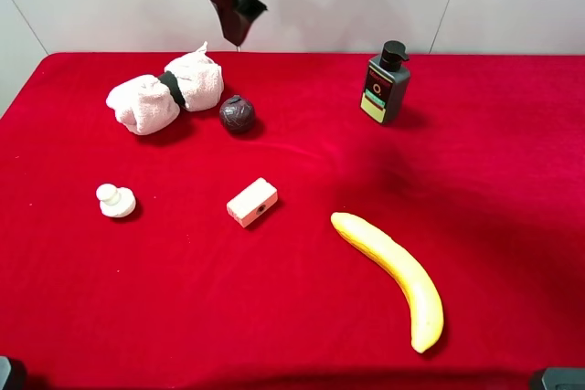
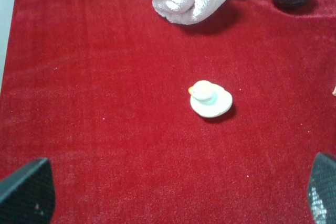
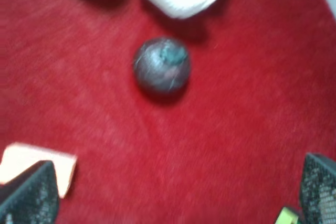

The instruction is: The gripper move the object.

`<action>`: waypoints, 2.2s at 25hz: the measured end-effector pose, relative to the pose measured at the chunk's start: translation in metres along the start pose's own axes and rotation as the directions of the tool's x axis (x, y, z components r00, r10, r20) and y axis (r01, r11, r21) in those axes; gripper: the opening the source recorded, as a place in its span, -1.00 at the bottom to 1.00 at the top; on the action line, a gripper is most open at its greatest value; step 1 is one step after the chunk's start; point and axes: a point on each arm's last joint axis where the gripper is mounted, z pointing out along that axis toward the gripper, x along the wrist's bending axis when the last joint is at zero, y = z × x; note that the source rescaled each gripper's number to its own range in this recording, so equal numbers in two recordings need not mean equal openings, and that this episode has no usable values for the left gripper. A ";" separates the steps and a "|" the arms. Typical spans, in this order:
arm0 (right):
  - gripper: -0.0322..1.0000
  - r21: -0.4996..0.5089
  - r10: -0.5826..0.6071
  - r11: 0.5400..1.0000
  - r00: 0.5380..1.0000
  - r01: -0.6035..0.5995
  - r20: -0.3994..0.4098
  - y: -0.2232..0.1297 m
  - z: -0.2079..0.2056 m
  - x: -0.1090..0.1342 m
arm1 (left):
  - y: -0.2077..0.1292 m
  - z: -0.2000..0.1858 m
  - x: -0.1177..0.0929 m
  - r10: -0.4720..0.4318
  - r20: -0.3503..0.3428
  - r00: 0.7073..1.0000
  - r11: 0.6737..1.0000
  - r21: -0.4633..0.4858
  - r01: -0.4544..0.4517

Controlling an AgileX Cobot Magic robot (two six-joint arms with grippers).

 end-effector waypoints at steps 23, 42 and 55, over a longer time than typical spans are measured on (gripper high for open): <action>1.00 0.145 0.165 0.977 0.985 -0.157 -0.047 -0.187 -0.097 0.068 | 0.000 0.000 0.000 0.000 0.000 1.000 1.000 0.000 0.000; 1.00 -0.035 0.220 0.974 0.968 -0.226 -0.123 -0.313 -0.133 0.122 | 0.000 0.000 0.000 0.000 0.000 1.000 1.000 0.000 0.000; 1.00 -0.277 0.301 0.912 0.952 -0.304 -0.052 -0.353 -0.121 0.129 | 0.000 0.000 0.000 0.000 0.000 1.000 1.000 0.000 0.000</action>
